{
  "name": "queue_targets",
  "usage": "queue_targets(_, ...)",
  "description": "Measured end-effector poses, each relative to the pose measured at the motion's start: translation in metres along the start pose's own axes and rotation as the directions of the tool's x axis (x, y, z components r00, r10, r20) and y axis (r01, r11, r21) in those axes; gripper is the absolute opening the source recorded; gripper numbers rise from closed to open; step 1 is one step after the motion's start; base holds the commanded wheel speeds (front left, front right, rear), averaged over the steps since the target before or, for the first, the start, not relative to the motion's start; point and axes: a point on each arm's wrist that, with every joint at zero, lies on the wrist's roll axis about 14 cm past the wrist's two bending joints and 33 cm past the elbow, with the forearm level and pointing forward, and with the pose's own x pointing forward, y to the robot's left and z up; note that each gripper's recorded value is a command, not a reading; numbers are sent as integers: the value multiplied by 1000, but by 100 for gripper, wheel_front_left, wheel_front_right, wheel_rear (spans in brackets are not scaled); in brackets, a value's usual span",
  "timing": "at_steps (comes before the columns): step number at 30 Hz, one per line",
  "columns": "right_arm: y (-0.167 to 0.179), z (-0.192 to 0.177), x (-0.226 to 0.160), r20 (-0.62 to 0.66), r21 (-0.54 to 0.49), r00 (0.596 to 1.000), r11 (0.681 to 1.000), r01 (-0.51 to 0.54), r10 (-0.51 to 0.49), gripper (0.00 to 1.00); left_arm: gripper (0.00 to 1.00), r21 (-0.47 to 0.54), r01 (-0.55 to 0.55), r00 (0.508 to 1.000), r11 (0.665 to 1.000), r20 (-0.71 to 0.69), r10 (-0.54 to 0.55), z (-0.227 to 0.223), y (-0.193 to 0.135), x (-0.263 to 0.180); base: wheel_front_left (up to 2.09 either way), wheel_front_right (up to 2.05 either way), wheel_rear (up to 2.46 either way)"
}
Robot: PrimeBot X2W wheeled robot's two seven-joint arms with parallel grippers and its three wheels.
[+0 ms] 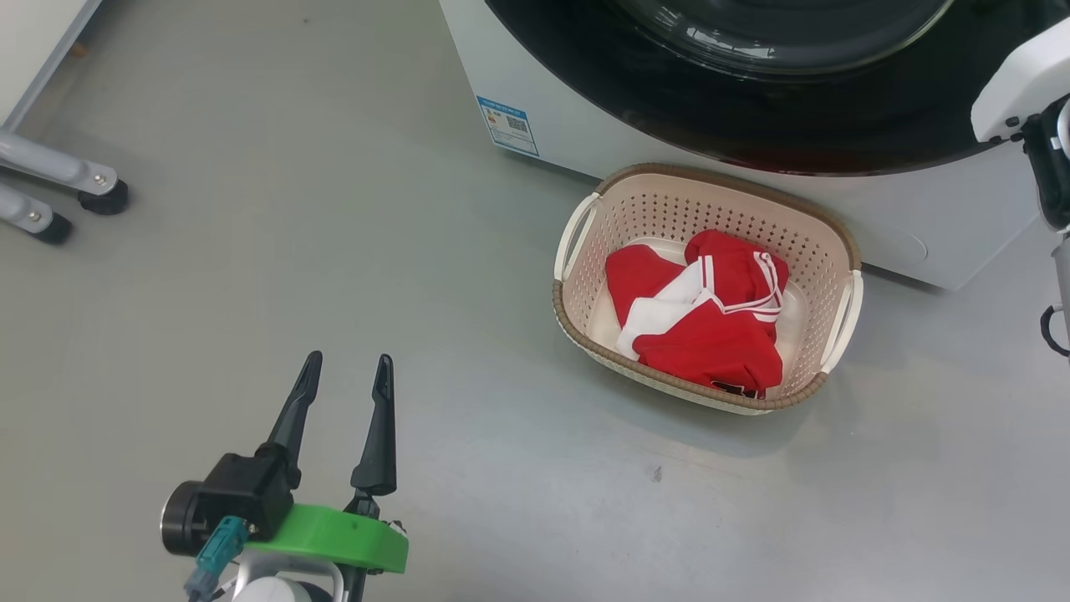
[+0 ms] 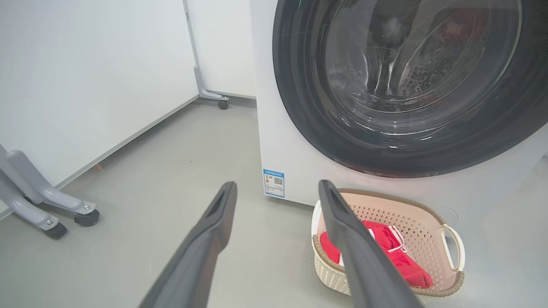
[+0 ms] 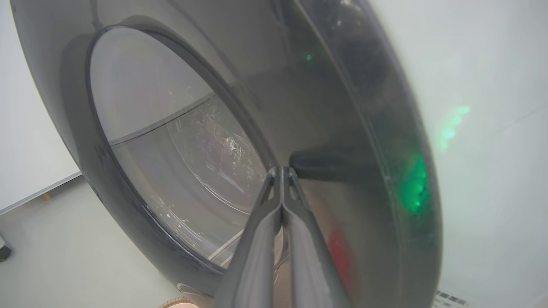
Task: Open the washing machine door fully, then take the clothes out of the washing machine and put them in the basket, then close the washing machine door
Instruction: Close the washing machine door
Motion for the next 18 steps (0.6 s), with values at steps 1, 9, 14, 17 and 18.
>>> queue_targets(1,1,-1,0,-1,-1,1000,1000,-1,1,0,100,1,0,1000,1000,1,0,0,0,0,0,0,0)
queue_targets(9,8,-1,-3,5,-12,1000,1000,-28,28,0,100,6,10,1000,1000,13,-10,3,-2,2,0,0,0)
queue_targets(14,20,-8,-12,5,-1,998,998,-59,59,0,100,10,18,1000,1000,19,-18,5,-2,4,0,0,0)
queue_targets(17,24,-18,-23,-5,8,998,998,-68,68,0,100,12,29,999,1000,21,-29,5,-4,5,0,0,0)
queue_targets(18,25,-22,-26,-7,10,997,997,-71,71,0,100,15,33,999,999,22,-33,5,-5,6,0,0,0)
